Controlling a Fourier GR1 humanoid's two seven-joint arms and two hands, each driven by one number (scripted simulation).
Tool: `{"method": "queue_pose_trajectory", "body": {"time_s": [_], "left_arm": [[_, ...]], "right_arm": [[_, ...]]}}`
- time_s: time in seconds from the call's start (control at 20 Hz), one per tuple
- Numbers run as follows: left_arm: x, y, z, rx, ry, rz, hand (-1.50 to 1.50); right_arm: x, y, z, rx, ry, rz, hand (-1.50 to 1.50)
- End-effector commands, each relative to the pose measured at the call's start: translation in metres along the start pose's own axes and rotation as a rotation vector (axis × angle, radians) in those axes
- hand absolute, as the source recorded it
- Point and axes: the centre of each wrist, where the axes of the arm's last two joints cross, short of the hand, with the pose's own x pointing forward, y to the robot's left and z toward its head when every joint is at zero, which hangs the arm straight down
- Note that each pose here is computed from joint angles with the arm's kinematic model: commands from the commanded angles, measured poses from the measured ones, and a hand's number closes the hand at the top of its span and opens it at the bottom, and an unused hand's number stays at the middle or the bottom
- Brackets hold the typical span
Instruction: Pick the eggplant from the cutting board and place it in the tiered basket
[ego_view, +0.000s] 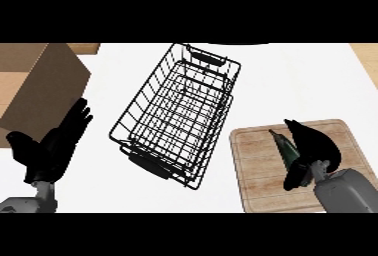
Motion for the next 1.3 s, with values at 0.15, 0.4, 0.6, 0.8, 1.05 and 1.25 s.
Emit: {"method": "queue_pose_trajectory", "body": {"time_s": [0.15,0.4,0.6,0.8,1.05,1.25], "left_arm": [[0.000,0.001,-0.015,-0.021,0.010,-0.003,0.00],[-0.002,0.001,0.013,-0.014,0.012,0.019,0.00],[-0.004,0.016,-0.006,0.011,-0.022,-0.018,0.00],[0.011,0.019,0.014,0.000,0.007,-0.008,0.00],[0.000,0.009,-0.001,0.039,0.004,0.003,0.00],[-0.002,0.018,0.013,0.062,0.025,0.010,0.00]], "right_arm": [[-0.001,0.024,-0.015,0.186,-0.013,0.032,1.50],[-0.015,0.013,-0.006,0.150,-0.048,0.154,1.50],[-0.004,0.016,-0.004,0.089,-0.086,0.188,1.50],[-0.053,0.033,0.023,-0.098,-0.097,0.186,1.50],[-0.087,0.050,0.057,-0.378,-0.165,0.125,1.50],[-0.094,0.021,0.083,-0.635,-0.247,-0.007,1.50]]}}
